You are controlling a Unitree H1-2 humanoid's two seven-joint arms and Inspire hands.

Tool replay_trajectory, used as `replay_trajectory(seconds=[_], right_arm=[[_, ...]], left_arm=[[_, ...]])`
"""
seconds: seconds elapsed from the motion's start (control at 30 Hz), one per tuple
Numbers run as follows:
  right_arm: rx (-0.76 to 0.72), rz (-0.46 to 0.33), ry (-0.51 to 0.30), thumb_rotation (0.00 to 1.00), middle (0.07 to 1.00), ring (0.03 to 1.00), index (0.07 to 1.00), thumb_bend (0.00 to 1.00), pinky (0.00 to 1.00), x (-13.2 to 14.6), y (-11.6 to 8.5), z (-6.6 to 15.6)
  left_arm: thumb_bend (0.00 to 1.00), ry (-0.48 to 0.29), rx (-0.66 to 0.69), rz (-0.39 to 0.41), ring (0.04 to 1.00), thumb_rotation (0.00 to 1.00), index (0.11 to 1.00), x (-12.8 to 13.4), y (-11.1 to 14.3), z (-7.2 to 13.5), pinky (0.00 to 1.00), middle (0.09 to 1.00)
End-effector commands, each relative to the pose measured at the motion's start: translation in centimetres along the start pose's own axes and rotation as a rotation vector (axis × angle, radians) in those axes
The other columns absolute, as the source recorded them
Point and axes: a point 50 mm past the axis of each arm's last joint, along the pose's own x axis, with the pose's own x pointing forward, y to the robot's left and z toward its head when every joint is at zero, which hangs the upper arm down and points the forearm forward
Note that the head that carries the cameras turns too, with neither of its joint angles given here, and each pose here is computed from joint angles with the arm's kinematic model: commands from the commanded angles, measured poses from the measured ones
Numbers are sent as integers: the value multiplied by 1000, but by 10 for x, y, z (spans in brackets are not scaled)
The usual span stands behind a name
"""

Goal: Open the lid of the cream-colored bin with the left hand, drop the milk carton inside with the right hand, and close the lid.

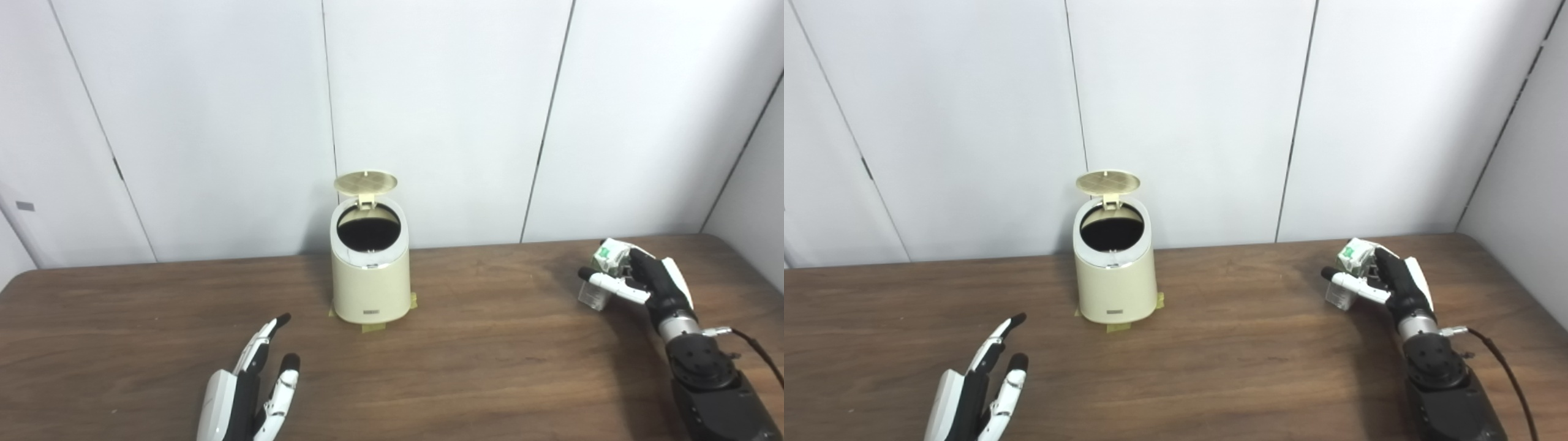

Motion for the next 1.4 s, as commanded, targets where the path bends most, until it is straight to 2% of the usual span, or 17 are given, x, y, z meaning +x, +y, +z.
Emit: replay_trajectory(seconds=[0.0,0.07,0.2,0.23,0.27,0.3,0.37,0.47,0.8,1.03,1.17,1.37], right_arm=[[-12,-46,-106,441,713,683,728,1000,634,17,-10,34],[-19,-55,-105,432,705,674,717,1000,625,17,-10,34],[-15,-120,-128,269,618,586,625,960,529,15,-8,34],[-8,-140,-139,188,584,555,587,918,500,15,-7,33],[-2,-157,-155,155,550,523,528,686,469,15,-6,32],[-5,-169,-172,79,515,488,506,611,433,14,-5,31],[-10,-183,-192,16,459,409,500,546,350,14,-4,30],[-7,-198,-207,1,447,388,510,527,322,13,-4,30],[9,-192,-236,0,477,442,495,526,396,14,0,33],[44,-181,-258,0,466,425,505,525,378,14,4,35],[68,-167,-287,0,455,413,509,524,364,9,10,45],[100,-125,-382,0,457,422,505,524,371,0,20,72]], left_arm=[[328,29,47,-36,932,993,904,-27,5,-15,885,923],[329,30,47,-39,932,995,905,-27,6,-14,887,924],[331,30,39,-37,932,989,904,-27,5,-14,890,924],[328,30,39,-36,932,986,904,-27,5,-14,889,923],[325,29,40,-35,931,982,902,-27,5,-14,886,921],[325,29,43,-36,930,979,901,-27,6,-14,884,919],[325,31,46,-37,929,980,900,-27,6,-14,884,920],[331,36,47,-46,933,988,904,-27,6,-14,888,923],[333,33,75,-58,930,977,896,-24,4,-16,876,917],[303,33,75,-67,933,937,892,-22,3,-16,878,918],[294,28,86,-66,926,918,890,-21,3,-17,870,914],[296,35,90,-74,926,917,893,-21,2,-17,875,914]])
